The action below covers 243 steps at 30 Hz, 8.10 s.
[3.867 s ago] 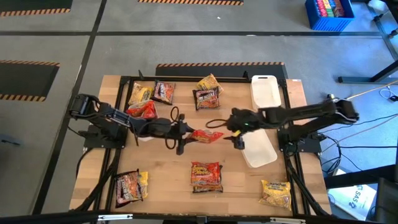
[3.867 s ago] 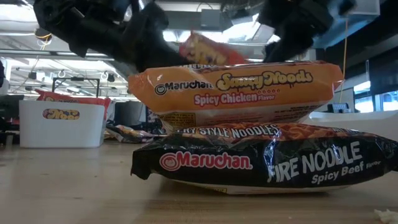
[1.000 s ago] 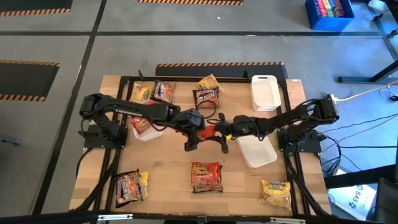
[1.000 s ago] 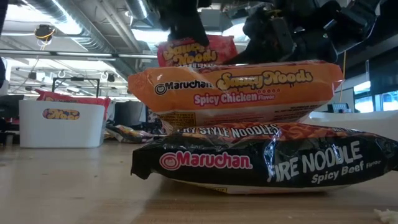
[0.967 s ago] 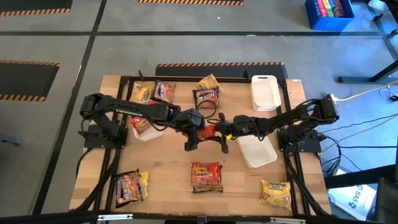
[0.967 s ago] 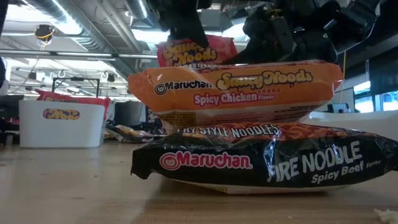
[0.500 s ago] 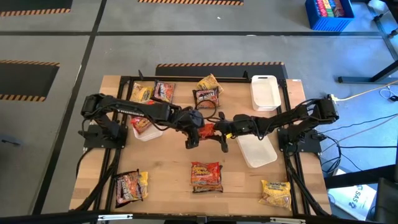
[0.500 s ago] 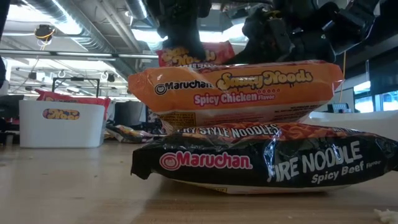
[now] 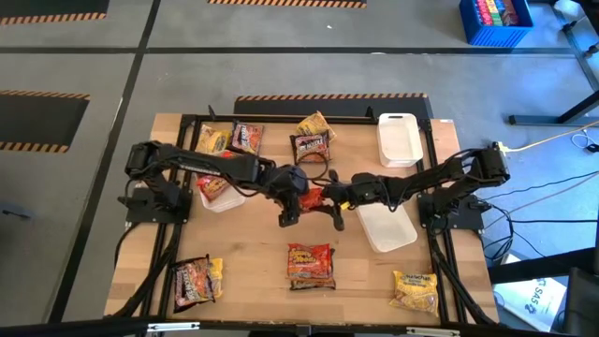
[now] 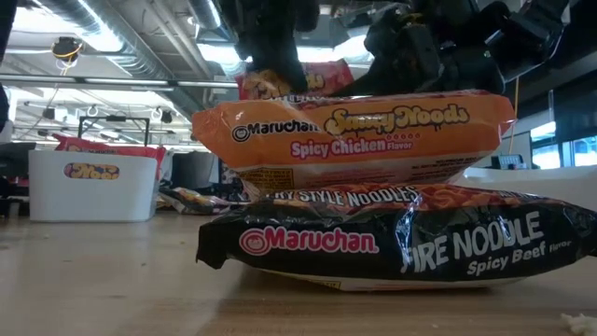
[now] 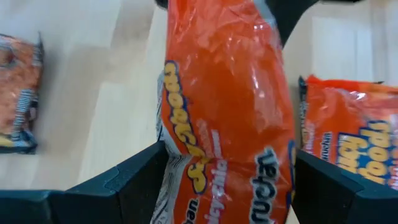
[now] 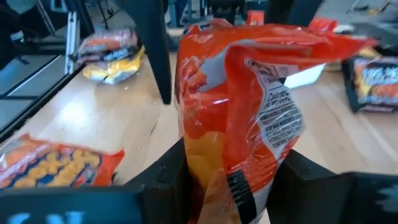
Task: Sort Maruchan noodles
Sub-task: Put the right orange noodle into the left white bin
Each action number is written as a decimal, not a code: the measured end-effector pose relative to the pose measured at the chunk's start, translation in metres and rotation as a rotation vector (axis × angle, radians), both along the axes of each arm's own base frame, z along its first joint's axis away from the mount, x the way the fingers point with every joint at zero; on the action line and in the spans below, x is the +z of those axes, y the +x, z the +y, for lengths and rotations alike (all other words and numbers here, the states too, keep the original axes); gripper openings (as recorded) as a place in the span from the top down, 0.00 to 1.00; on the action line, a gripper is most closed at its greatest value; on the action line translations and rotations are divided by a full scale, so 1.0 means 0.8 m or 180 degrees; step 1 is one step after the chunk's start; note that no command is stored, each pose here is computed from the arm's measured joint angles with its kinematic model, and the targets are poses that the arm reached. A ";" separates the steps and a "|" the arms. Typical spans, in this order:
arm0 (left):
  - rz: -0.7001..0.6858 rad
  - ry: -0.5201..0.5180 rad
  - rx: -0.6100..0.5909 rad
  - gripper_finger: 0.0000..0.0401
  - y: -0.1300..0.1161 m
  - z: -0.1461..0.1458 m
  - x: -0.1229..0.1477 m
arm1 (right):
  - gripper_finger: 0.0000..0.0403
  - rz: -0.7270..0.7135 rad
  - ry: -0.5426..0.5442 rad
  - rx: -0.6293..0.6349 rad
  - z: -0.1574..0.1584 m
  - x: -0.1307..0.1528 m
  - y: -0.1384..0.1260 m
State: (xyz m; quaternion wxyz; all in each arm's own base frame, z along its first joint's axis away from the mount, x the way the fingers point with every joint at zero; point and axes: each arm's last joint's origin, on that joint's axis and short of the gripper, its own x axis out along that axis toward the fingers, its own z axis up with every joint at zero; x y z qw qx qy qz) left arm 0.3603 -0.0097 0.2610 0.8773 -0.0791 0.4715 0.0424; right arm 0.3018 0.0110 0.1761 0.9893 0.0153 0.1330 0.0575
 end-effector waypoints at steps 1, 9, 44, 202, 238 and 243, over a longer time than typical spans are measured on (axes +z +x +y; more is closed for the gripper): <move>0.0025 0.0005 0.0001 0.27 0.002 0.000 -0.004 | 0.69 0.0036 0.0002 0.0007 0.000 -0.001 0.000; 0.0064 0.0088 0.0077 0.27 0.005 0.002 -0.010 | 0.69 0.0073 -0.0008 -0.0014 0.000 0.008 0.008; -0.0128 0.0487 -0.0270 0.09 -0.013 -0.009 0.021 | 0.69 0.0019 -0.0099 -0.0016 0.000 0.012 0.011; 0.2414 0.1243 0.1611 0.36 -0.255 0.082 -0.077 | 0.29 0.0384 0.0034 0.0218 0.008 0.029 -0.011; 0.2235 0.0769 0.2131 0.36 -0.263 0.128 -0.076 | 0.29 0.0393 0.0043 0.0241 0.009 0.029 -0.011; 0.2292 0.0748 0.2114 0.36 -0.262 0.128 -0.059 | 0.29 0.0392 0.0043 0.0242 0.009 0.029 -0.011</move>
